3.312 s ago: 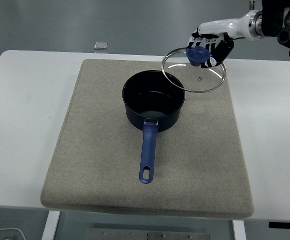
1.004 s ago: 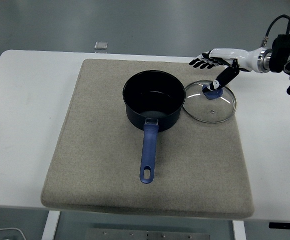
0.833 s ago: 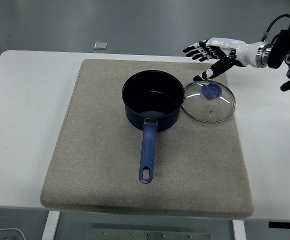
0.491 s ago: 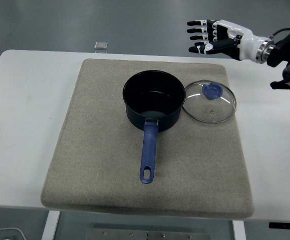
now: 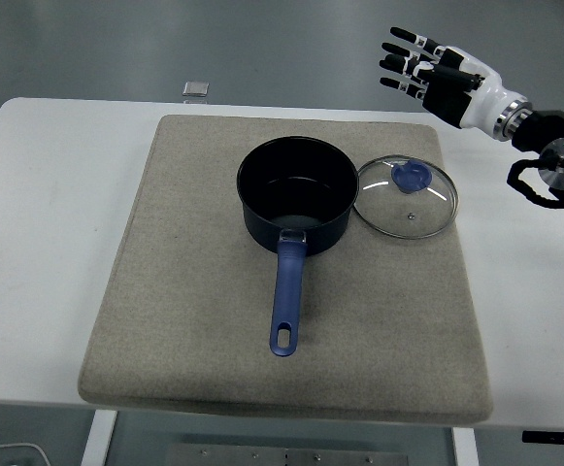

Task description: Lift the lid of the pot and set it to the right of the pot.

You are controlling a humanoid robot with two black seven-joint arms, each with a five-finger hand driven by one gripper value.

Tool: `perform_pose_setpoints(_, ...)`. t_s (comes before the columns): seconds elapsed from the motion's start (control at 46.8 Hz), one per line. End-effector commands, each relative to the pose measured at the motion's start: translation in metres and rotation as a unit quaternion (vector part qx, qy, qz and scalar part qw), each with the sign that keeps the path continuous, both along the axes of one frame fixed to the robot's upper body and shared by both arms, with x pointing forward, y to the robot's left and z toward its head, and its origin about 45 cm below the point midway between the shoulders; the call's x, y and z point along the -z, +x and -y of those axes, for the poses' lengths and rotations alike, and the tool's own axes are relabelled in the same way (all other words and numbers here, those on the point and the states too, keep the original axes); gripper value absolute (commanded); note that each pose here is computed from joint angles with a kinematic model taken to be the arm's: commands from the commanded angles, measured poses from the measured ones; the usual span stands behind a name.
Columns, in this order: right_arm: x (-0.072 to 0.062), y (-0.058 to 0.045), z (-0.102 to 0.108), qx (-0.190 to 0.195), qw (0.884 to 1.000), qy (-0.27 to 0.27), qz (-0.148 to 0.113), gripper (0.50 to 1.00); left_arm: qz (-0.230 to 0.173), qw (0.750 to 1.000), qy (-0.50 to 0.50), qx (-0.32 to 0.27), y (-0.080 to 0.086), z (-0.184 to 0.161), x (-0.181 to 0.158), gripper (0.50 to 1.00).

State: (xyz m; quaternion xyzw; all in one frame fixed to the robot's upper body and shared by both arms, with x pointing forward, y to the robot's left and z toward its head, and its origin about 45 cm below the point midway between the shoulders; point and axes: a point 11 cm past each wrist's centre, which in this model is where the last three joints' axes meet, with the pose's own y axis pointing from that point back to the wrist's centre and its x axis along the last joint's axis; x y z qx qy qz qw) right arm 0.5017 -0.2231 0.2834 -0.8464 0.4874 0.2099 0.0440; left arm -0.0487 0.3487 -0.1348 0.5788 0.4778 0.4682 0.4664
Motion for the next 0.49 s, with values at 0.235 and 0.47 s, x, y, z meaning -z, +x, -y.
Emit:
perform_pose_setpoints(0.235,0.0096,-0.0031,-0.0018,0.007,1.000,0.021,-0.012,0.901,0.000,1.000,0.000,0.000,0.0001,0.0000,0.0000,1.000)
perform_pose_setpoints(0.47,0.0107,-0.0048,-0.0051,0.001,1.000,0.022,-0.014,0.901,0.000,1.000,0.000,0.000,0.0001,0.0000,0.0000,1.000)
